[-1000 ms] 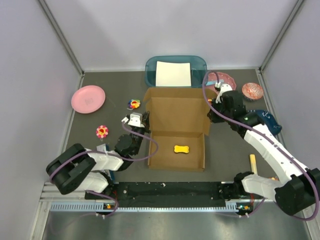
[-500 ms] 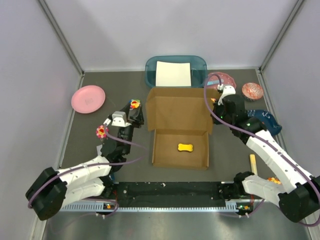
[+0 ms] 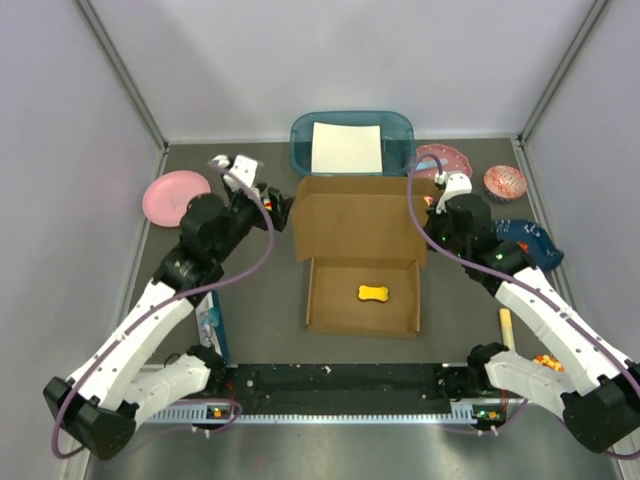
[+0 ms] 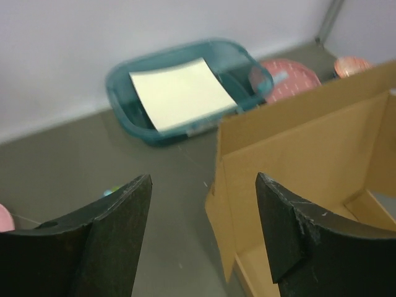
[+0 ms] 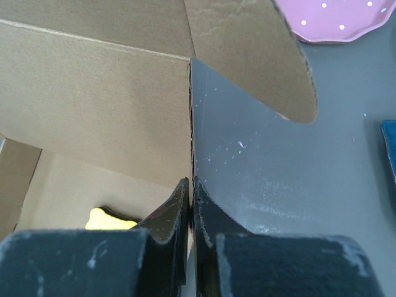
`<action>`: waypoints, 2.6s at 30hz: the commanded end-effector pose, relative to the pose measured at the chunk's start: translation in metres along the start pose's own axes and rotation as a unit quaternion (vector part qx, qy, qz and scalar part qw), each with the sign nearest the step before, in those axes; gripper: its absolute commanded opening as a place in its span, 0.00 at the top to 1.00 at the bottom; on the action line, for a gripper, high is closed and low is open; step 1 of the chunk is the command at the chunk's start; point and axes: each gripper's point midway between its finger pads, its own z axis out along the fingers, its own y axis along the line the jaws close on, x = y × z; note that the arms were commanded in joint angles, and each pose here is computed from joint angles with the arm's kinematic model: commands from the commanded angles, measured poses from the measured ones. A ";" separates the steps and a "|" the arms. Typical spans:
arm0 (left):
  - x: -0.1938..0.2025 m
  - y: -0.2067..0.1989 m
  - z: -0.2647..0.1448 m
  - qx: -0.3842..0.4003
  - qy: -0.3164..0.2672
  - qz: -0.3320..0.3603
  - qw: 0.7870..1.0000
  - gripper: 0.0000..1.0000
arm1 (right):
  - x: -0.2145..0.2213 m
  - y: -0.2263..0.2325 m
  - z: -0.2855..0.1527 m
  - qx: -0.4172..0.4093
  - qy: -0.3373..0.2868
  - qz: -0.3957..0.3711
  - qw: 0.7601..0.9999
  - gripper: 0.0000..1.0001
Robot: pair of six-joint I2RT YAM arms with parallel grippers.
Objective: Fold the paper box
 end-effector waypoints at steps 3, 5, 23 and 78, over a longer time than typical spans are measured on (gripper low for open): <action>0.079 -0.036 -0.013 0.093 0.248 -0.049 0.963 0.19 | -0.016 0.005 -0.003 -0.005 -0.031 -0.007 0.999 1.00; 0.088 -0.038 -0.005 0.101 0.277 -0.056 0.954 0.16 | -0.016 0.005 -0.003 -0.004 -0.031 -0.007 0.999 1.00; 0.124 -0.020 0.031 0.075 0.324 -0.093 0.938 0.32 | -0.012 0.009 -0.004 -0.010 -0.032 -0.017 0.999 1.00; 0.116 -0.075 0.022 -0.014 -0.018 -0.190 0.982 1.00 | 0.019 0.019 0.004 -0.019 -0.121 0.092 0.988 1.00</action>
